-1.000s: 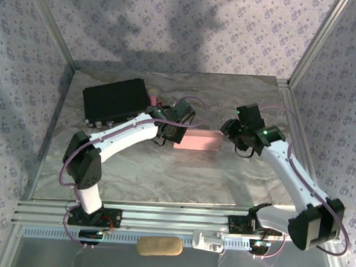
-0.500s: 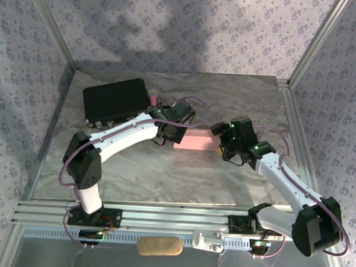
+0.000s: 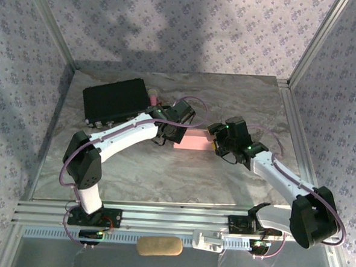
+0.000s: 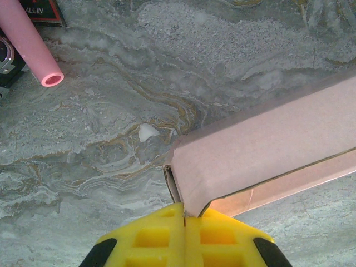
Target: Fold the paper box
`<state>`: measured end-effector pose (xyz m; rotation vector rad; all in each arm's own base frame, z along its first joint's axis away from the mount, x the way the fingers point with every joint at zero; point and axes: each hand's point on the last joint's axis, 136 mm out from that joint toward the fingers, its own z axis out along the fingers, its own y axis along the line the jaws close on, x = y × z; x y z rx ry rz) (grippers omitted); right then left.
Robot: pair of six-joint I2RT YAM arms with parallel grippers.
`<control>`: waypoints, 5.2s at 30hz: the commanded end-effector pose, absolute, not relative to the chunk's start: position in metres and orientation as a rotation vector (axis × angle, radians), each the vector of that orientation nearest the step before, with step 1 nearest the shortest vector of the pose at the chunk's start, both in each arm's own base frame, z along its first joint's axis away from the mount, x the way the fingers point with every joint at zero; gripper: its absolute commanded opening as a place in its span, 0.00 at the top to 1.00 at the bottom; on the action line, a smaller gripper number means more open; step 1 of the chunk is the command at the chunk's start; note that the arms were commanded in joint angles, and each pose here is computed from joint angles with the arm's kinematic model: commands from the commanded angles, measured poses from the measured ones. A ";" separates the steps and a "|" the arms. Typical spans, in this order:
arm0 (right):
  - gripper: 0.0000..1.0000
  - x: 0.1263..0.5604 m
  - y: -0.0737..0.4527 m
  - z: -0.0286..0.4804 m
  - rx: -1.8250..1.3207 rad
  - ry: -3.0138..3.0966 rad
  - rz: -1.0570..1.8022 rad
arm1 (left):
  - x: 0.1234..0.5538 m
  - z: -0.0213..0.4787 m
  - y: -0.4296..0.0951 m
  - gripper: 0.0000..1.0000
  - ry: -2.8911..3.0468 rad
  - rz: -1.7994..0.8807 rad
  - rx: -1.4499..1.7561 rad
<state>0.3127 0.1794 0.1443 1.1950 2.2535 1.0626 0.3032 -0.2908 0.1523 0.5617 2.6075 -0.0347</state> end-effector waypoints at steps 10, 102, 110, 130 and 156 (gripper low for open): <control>0.60 0.318 0.173 0.130 1.245 2.251 0.992 | 0.282 0.165 -0.292 0.55 2.623 -0.287 0.475; 0.82 0.322 0.170 0.114 1.285 2.293 0.956 | 0.290 0.111 -0.285 0.83 2.518 -1.068 -0.206; 0.84 0.321 0.168 0.114 1.291 2.291 0.953 | 0.293 0.152 -0.285 0.63 2.418 -1.128 -0.181; 0.87 0.318 0.169 0.109 1.295 2.307 0.947 | 0.304 0.137 -0.300 0.92 2.482 -1.152 -0.160; 0.20 0.249 0.108 0.113 1.073 2.398 0.953 | 0.249 0.119 -0.328 0.99 2.522 -0.995 0.028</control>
